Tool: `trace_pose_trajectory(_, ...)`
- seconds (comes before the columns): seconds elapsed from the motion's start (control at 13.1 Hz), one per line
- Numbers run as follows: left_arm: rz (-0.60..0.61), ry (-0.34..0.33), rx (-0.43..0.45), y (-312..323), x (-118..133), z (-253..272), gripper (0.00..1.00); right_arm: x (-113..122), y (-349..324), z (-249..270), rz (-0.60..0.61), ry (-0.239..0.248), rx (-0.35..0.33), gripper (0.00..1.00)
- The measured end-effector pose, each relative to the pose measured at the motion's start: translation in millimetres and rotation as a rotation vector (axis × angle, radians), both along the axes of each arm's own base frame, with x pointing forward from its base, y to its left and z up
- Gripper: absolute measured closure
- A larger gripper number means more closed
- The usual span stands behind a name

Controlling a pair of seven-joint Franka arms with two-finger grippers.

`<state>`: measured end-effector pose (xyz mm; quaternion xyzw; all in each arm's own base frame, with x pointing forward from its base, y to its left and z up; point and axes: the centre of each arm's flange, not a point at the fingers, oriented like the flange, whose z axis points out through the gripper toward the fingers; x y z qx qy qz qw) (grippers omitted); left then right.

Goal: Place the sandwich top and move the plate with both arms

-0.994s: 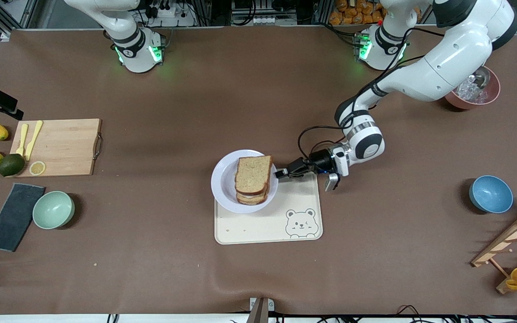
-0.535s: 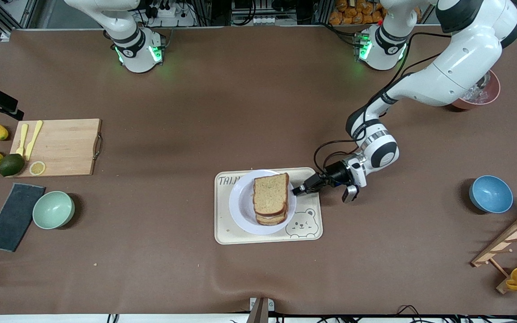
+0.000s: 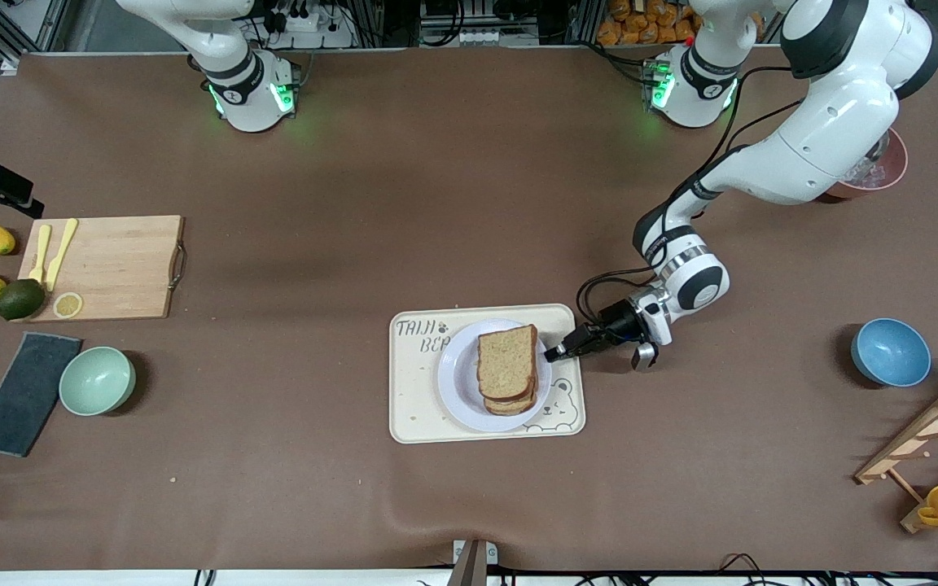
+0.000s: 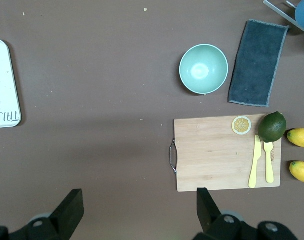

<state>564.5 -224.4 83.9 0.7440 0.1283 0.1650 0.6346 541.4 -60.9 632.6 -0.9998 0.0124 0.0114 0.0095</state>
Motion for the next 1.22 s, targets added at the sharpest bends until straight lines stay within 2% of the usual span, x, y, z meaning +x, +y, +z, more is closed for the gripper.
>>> trace_pose_trajectory(0.08,0.001,0.0,0.001,1,0,0,0.89,0,0,0,0.0,0.0,0.0,0.0)
trace_pose_trajectory(0.69,-0.005,0.003,0.038,53,-1,8,0.02,0,-1,0,-0.001,0.001,0.0,0.0)
trace_pose_trajectory(0.92,-0.019,0.062,0.088,68,-1,29,0.0,0,-1,0,-0.001,0.001,0.0,0.0)
trace_pose_trajectory(1.22,-0.037,0.133,0.195,82,5,116,0.0,0,0,-1,0.0,0.001,0.0,0.0)
